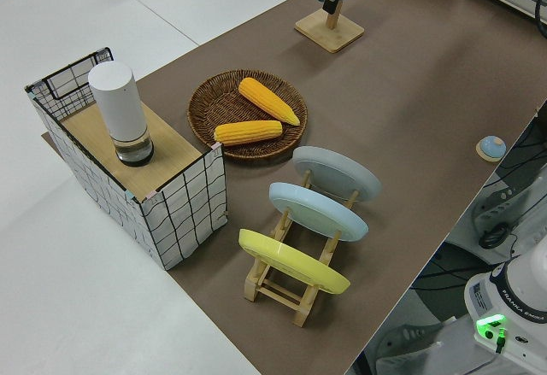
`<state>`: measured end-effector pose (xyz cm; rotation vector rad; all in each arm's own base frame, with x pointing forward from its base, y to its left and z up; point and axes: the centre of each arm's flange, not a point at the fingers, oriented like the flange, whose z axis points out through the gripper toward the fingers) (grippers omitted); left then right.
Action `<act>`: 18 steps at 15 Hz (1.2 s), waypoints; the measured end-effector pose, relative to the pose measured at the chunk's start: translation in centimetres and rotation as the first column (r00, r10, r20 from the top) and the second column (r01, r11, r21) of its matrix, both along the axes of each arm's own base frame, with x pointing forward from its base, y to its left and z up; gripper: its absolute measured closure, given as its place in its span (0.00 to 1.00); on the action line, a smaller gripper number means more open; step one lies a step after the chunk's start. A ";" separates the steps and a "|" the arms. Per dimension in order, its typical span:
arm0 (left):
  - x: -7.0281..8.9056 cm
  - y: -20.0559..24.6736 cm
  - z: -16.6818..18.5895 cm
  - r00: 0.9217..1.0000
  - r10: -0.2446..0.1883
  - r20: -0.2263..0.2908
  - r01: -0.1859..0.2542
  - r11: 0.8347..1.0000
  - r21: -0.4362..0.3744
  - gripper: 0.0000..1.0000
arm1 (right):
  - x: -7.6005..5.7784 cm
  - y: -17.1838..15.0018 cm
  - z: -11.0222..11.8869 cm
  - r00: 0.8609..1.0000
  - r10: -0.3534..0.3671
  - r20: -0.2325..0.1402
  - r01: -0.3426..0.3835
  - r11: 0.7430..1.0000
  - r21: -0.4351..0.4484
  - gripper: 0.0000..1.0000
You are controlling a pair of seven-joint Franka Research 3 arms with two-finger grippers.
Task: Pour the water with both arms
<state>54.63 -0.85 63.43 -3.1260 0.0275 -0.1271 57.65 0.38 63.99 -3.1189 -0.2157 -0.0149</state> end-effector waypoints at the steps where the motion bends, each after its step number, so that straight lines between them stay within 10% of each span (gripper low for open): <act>1: 0.0 0.0 0.0 1.000 -0.001 0.000 0.001 1.000 0.000 0.00 | 0.0 0.2 0.0 1.000 0.009 0.000 -0.009 1.000 0.001 0.01; 11: -0.1 4.8 0.0 1.000 0.001 -0.003 -0.001 1.000 0.015 0.00 | 2.0 7.6 -1.9 0.975 0.127 0.182 -0.133 0.991 0.018 0.01; 18: -0.8 14.5 -1.2 0.999 -0.037 -0.015 0.038 0.999 0.022 0.00 | 1.4 14.3 -5.6 0.908 0.192 0.372 -0.218 0.975 0.028 0.01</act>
